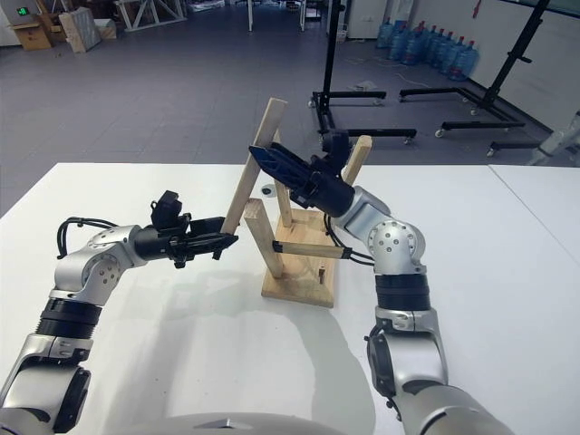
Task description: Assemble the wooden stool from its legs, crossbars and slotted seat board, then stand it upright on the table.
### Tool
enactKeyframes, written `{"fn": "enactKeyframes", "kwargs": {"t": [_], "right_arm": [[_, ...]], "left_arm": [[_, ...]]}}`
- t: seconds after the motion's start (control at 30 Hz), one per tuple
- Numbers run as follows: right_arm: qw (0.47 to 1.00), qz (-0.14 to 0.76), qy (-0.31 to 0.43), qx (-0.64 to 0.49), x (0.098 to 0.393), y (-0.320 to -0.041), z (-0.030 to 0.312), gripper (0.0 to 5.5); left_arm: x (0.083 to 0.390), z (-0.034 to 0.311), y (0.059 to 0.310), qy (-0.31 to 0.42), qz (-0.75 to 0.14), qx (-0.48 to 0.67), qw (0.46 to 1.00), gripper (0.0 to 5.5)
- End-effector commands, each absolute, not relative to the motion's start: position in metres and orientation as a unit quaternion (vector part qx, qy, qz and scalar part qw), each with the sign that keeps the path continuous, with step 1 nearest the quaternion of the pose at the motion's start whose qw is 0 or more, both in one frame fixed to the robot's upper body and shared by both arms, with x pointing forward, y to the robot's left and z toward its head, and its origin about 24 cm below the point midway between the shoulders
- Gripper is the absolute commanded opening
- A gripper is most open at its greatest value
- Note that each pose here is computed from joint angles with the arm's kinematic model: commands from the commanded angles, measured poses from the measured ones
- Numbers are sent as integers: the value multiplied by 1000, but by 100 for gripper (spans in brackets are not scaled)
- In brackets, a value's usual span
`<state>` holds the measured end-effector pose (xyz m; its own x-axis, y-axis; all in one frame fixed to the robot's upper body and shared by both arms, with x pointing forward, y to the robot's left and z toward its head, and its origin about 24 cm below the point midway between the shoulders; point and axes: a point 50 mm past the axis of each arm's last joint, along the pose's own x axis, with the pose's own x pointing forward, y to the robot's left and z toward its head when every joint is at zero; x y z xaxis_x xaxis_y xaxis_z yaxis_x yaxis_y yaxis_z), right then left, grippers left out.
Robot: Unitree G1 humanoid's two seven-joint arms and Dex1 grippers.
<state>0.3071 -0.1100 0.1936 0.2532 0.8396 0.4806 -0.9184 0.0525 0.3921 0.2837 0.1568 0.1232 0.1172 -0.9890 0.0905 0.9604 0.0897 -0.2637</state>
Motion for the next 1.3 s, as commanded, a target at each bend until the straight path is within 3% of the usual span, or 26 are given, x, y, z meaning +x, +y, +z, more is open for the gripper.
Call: {"fn": "enactKeyframes", "kwargs": {"t": [0.03, 0.13, 0.33, 0.47, 0.5, 0.77, 1.1, 1.3], "right_arm": [[720, 616, -66, 311, 313, -109, 199, 306], [715, 622, -63, 313, 316, -109, 198, 306], [697, 639, -72, 317, 314, -109, 199, 205], [693, 643, -91, 313, 313, -111, 201, 204], [693, 644, -97, 310, 312, -112, 201, 204], [726, 608, -181, 267, 311, -133, 213, 204], [807, 517, -197, 207, 303, -220, 216, 204], [854, 461, -127, 204, 287, -278, 172, 204]], "left_arm": [[283, 125, 152, 59, -676, -129, 723, 206], [283, 125, 152, 62, -679, -132, 720, 205], [285, 125, 153, 63, -672, -144, 723, 205], [288, 124, 153, 74, -662, -141, 733, 205], [289, 124, 153, 78, -658, -142, 736, 241], [303, 126, 170, 70, -600, -163, 780, 356], [294, 127, 190, 38, -558, -185, 808, 356], [295, 125, 192, 1, -499, -214, 840, 356]]}}
